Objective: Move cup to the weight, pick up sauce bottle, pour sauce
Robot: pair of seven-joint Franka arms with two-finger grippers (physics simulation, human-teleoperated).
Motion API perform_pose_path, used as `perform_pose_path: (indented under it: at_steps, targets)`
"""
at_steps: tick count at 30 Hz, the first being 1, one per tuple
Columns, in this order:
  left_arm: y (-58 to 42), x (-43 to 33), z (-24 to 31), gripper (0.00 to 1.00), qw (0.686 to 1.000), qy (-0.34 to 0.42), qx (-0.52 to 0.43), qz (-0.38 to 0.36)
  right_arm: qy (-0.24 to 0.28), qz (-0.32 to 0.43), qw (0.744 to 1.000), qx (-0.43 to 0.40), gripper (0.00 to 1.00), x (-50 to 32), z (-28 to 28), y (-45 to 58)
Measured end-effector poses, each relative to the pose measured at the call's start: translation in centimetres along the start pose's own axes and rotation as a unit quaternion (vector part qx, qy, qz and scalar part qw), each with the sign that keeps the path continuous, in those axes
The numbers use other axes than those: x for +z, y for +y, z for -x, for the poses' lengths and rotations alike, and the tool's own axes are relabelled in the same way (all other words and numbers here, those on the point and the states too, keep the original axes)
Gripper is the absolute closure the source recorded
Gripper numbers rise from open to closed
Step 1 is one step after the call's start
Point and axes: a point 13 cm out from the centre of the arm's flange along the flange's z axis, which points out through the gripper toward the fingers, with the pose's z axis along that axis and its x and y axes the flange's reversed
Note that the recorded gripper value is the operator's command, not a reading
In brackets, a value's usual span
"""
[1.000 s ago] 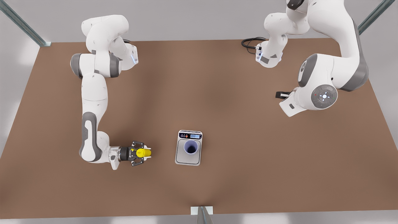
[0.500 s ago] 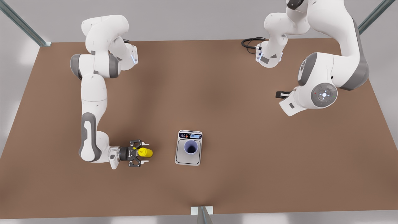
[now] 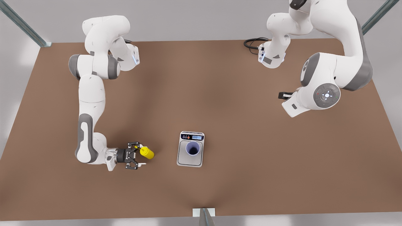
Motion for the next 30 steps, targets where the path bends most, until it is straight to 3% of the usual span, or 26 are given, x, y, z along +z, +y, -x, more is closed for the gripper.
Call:
perform_pose_path:
  at_steps: [14,25,27,30]
  targets:
    - [-0.2,0.0,0.1,0.00,1.000,0.000,-0.002,0.002,-0.015,0.015,1.000,-0.009,0.00,-0.4,0.8,0.9]
    - [-0.2,0.0,0.1,0.00,1.000,0.000,-0.004,0.001,-0.014,-0.001,1.000,-0.021,0.00,-5.5,1.4,0.3]
    - [-0.3,0.0,0.0,0.00,1.000,0.000,-0.004,0.001,0.027,-0.003,0.999,-0.040,0.00,-9.1,2.3,-0.6]
    - [-0.3,0.0,0.0,0.00,1.000,0.000,-0.004,0.002,0.215,0.035,0.973,-0.078,0.00,-17.3,8.1,-1.7]
